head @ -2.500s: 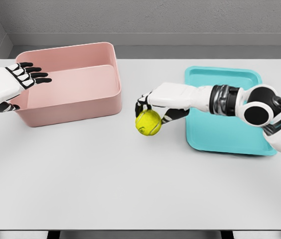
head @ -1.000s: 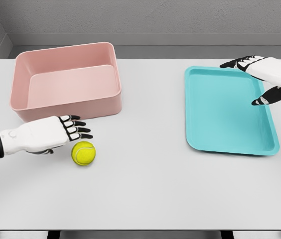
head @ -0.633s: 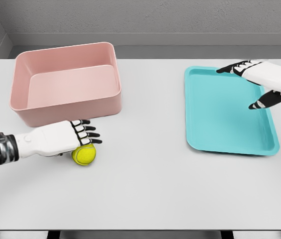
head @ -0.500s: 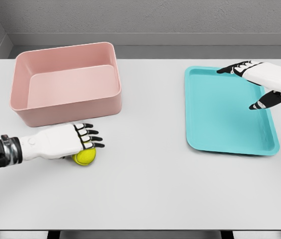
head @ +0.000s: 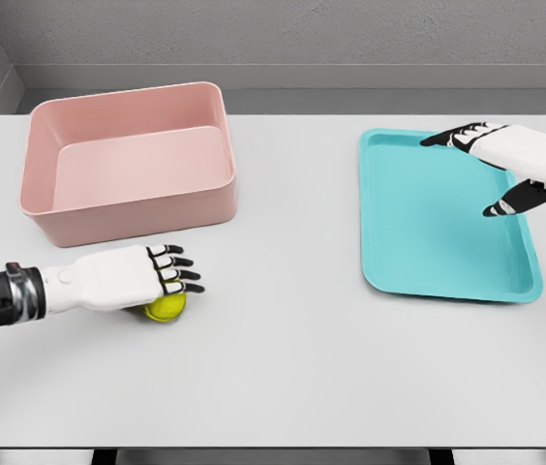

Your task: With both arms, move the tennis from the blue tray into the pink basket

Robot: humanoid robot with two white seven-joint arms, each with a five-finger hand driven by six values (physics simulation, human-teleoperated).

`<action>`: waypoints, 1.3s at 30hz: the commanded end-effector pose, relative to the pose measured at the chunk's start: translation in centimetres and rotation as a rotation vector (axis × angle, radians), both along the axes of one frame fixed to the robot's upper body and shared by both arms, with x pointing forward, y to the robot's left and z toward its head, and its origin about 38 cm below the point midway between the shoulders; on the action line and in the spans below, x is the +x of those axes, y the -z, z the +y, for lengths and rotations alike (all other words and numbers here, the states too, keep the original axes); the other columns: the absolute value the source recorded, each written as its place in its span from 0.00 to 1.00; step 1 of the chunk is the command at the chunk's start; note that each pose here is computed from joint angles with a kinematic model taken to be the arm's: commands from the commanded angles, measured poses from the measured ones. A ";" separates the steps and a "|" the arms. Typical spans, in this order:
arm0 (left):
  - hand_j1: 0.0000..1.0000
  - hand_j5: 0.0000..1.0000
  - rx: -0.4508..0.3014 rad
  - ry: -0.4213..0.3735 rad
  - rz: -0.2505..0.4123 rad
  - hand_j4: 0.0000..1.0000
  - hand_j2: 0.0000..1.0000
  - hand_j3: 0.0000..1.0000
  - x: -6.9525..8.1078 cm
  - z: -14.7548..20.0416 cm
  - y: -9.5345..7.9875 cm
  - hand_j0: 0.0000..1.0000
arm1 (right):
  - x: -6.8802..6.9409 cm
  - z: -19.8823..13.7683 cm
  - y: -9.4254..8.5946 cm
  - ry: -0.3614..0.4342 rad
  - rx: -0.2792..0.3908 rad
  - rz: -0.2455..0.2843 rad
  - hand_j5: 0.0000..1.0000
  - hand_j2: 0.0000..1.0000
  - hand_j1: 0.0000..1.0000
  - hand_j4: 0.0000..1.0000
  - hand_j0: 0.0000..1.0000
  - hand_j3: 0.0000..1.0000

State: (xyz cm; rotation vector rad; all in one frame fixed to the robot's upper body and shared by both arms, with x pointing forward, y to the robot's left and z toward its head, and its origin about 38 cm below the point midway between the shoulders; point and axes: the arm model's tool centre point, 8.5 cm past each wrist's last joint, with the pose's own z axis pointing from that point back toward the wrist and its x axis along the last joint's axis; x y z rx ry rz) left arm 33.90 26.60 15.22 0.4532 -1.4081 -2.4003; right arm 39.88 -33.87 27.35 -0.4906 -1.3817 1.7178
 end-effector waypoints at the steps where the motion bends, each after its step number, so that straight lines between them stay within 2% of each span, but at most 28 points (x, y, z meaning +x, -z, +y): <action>1: 0.95 0.95 -0.007 0.002 0.010 0.95 0.95 0.95 -0.1 0.0 0.0 0.95 | 0.0 0.0 0.0 0.000 0.002 0.000 1.00 1.00 1.00 1.00 1.00 1.00; 12: 0.91 0.91 0.001 0.055 0.035 0.91 0.91 0.91 -0.2 -1.3 0.2 0.91 | 0.0 0.1 0.1 -0.001 0.004 0.002 1.00 1.00 1.00 1.00 1.00 1.00; 13: 0.85 0.85 0.001 0.055 0.034 0.85 0.85 0.85 -0.2 -1.3 0.1 0.85 | 0.0 0.1 0.0 -0.002 0.004 0.002 1.00 1.00 1.00 1.00 1.00 1.00; 15: 0.79 0.79 0.004 0.056 0.032 0.79 0.79 0.79 -0.1 -1.3 0.0 0.79 | 0.0 0.2 0.1 -0.003 0.006 0.002 1.00 1.00 1.00 1.00 1.00 1.00; 19: 0.72 0.72 0.021 0.053 0.031 0.72 0.72 0.72 -0.1 -0.8 -0.1 0.72 | 0.0 0.1 0.1 -0.002 0.006 0.002 1.00 1.00 1.00 1.00 1.00 1.00; 21: 0.60 0.60 0.031 0.050 0.031 0.60 0.60 0.60 0.0 -0.6 -0.1 0.60 | 0.0 0.2 0.0 -0.003 0.006 0.000 1.00 1.00 1.00 1.00 1.00 1.00; 25: 0.49 0.49 0.060 0.045 0.039 0.49 0.49 0.49 0.0 -0.3 0.0 0.49 | 0.0 0.2 0.0 -0.003 0.006 0.000 1.00 1.00 1.00 1.00 1.00 1.00; 28: 0.46 0.46 0.061 0.045 0.040 0.46 0.46 0.46 0.0 -0.3 0.0 0.46 | 0.0 0.2 0.0 -0.003 0.006 0.000 1.00 1.00 1.00 1.00 1.00 1.00; 34: 0.21 0.21 0.063 0.047 0.041 0.21 0.21 0.21 0.1 -0.4 -0.1 0.21 | 0.0 0.2 0.0 -0.003 0.006 0.000 1.00 1.00 1.00 1.00 1.00 1.00; 38: 0.00 0.00 0.050 0.045 0.029 0.00 0.00 0.00 0.6 -0.5 -0.8 0.00 | 0.0 0.2 0.0 -0.003 0.006 0.000 1.00 1.00 1.00 1.00 1.00 1.00; 39: 0.00 0.00 0.033 0.046 0.029 0.00 0.00 0.00 0.8 -0.6 -1.2 0.00 | 0.0 0.2 0.0 -0.003 0.006 0.000 1.00 1.00 1.00 1.00 1.00 1.00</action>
